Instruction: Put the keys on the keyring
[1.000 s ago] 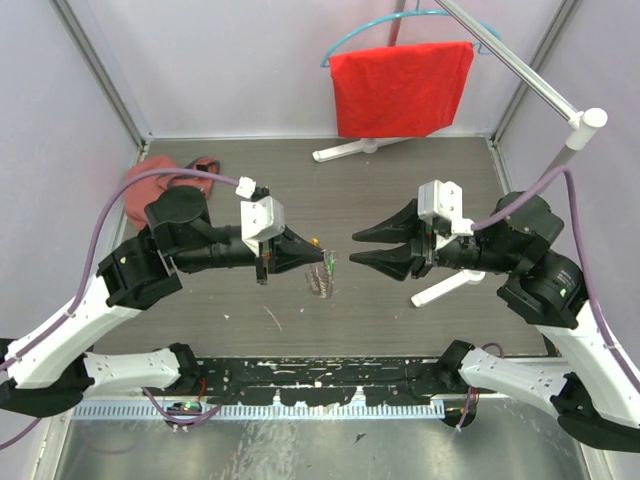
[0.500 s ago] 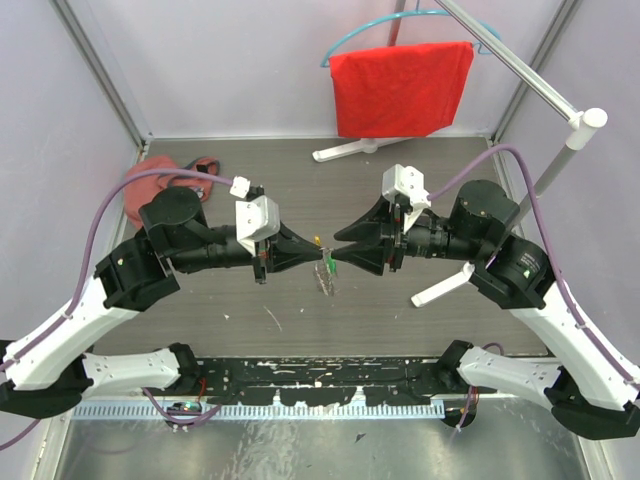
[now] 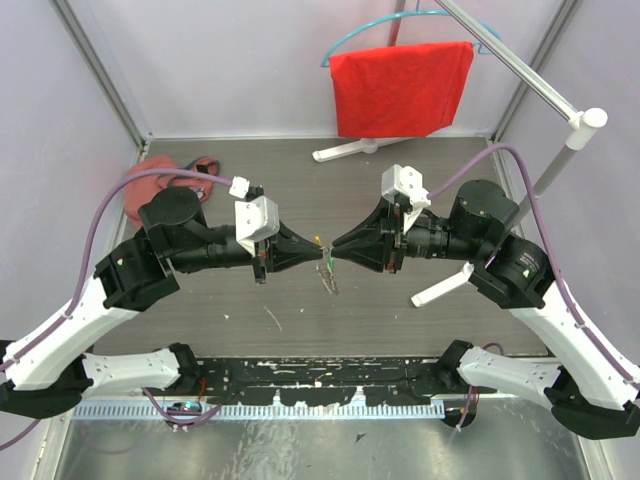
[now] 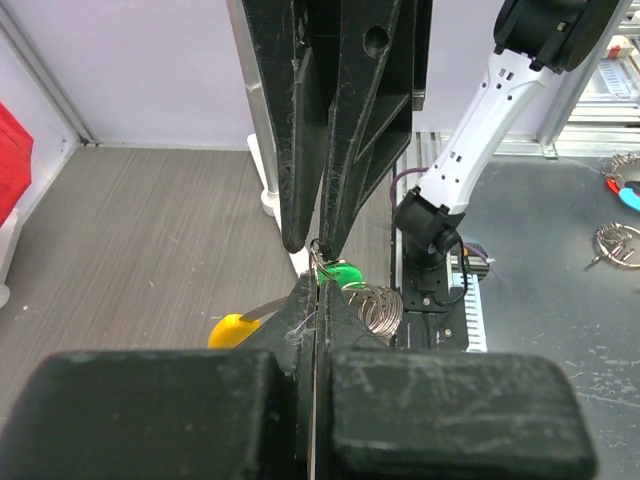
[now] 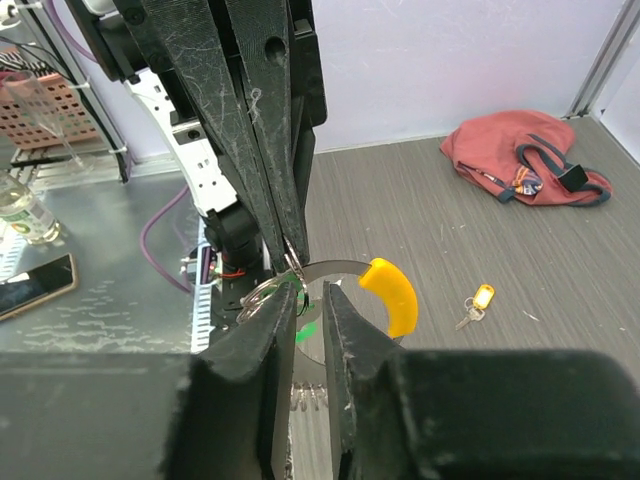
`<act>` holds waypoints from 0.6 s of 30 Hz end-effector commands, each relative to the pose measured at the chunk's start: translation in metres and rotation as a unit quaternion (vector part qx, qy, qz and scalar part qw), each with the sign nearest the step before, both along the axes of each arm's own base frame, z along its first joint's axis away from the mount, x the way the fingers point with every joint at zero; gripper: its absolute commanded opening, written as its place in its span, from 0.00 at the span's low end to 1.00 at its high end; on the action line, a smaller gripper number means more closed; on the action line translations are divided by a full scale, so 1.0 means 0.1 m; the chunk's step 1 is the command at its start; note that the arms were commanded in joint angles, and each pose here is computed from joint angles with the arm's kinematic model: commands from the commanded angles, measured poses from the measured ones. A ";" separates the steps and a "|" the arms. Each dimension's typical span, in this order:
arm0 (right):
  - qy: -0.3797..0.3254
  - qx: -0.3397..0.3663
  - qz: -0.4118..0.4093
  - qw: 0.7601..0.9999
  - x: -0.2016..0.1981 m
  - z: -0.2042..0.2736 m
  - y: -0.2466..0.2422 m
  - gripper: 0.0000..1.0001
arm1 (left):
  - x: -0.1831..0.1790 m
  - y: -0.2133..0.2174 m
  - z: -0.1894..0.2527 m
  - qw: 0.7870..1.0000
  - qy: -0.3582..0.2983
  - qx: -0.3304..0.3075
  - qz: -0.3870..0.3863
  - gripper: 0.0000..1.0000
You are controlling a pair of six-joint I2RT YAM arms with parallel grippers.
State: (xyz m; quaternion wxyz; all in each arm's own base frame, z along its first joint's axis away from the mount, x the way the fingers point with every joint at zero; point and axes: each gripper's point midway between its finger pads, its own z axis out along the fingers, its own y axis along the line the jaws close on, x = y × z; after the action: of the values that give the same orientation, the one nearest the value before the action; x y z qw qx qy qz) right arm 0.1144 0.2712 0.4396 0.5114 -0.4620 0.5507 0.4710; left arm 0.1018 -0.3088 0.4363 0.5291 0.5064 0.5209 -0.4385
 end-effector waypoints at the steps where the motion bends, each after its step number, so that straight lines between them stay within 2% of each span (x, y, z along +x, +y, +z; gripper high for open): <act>1: -0.009 0.018 0.012 1.000 -0.02 0.11 0.03 0.19 | -0.02 0.04 0.15 0.999 -0.020 -0.029 0.000 0.00; 7: -0.009 0.019 0.015 1.000 -0.03 0.12 0.04 0.02 | -0.01 0.05 0.17 0.999 -0.023 -0.034 0.005 0.00; 18: -0.001 0.010 0.009 1.000 -0.01 0.08 0.03 0.01 | -0.01 0.05 0.21 0.998 -0.031 -0.050 0.007 0.00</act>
State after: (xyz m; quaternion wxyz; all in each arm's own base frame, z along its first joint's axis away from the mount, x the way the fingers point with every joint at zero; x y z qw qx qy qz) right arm 0.1132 0.2746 0.4363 0.4991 -0.4645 0.5532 0.4786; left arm 0.1030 -0.3064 0.4370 0.5417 0.4997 0.5154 -0.4373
